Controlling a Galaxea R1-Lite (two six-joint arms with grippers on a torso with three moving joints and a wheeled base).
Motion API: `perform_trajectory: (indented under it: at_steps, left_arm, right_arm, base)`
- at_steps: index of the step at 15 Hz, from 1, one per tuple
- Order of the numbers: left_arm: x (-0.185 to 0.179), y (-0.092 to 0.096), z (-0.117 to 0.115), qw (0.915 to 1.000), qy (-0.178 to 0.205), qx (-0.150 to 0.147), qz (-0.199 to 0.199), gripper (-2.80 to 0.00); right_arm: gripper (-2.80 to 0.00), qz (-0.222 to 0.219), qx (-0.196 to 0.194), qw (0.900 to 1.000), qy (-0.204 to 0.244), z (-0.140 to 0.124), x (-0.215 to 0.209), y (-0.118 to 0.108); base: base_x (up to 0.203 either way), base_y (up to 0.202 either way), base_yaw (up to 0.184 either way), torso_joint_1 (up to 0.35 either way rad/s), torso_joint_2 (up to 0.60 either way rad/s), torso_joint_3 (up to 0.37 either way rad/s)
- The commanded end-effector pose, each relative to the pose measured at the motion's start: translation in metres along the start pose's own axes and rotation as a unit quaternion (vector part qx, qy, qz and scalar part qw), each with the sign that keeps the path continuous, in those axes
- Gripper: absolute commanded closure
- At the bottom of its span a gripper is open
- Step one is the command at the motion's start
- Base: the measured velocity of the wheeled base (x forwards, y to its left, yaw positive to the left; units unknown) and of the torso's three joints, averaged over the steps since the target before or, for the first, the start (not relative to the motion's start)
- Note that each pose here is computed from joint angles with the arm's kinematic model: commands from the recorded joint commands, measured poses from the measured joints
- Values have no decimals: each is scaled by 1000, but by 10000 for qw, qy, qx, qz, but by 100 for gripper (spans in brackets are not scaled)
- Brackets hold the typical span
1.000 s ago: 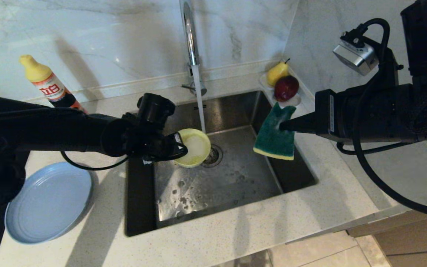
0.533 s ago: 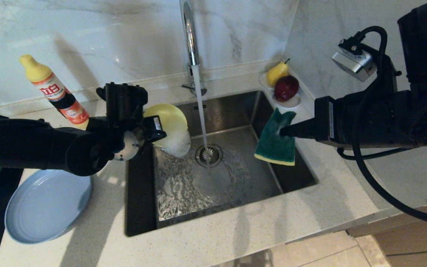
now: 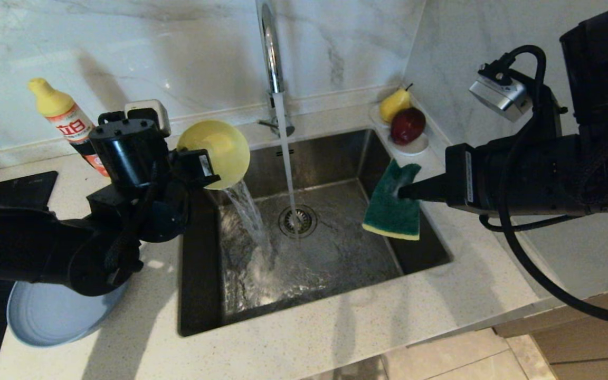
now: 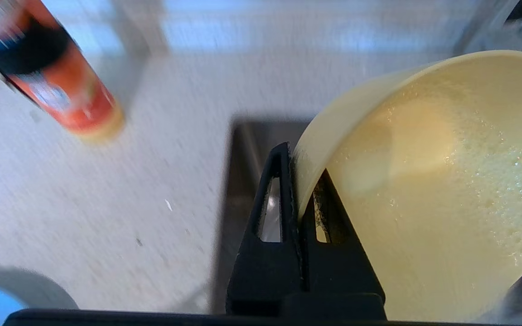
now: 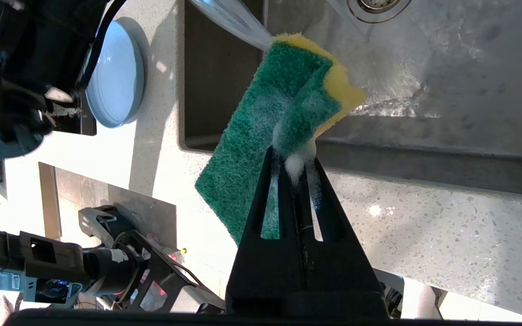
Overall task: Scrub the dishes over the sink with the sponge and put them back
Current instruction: Rinse the bowl
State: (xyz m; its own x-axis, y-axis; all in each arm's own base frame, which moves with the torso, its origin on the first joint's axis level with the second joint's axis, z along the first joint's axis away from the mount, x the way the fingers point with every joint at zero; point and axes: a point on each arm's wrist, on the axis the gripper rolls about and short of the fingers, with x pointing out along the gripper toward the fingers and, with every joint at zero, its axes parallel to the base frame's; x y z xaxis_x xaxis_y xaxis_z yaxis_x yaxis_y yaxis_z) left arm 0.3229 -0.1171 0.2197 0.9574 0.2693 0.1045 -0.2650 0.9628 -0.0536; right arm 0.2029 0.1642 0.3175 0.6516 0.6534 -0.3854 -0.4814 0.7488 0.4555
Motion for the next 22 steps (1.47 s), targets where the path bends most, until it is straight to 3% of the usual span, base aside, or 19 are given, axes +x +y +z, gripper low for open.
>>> perform_trajectory:
  at_steps: [1, 4, 6, 7, 13, 22]
  left_arm:
    - [-1, 1, -9, 9989, -457, 84, 40, 0]
    - [1, -1, -25, 9931, -1063, 462, 166, 0]
    - [5, -6, -45, 9900, -906, 1076, 132, 0]
    - [6, -6, -46, 9893, -898, 1150, 100, 0]
    - [2, -5, -26, 9874, -1178, 1058, 8, 0]
    - [-4, -1, 10, 9764, -1793, 1166, -285, 0]
  right_arm:
    - [0, -3, 22, 10000, 37, -1, 2, 0]
    - [0, -17, 33, 10000, 64, -2, 3, -1]
    - [0, -32, 43, 10000, 64, -1, 4, -2]
    - [0, -35, 50, 10000, 71, -1, 5, -3]
    - [0, 0, 51, 10000, 50, 2, 4, -5]
    - [0, 24, 49, 10000, 71, 2, 5, -5]
  base:
    - [0, 0, 0, 0, 0, 0]
    - [0, 0, 0, 0, 0, 0]
    - [0, 0, 0, 0, 0, 0]
    - [0, 0, 0, 0, 0, 0]
    - [0, 0, 0, 0, 0, 0]
    - [0, 0, 0, 0, 0, 0]
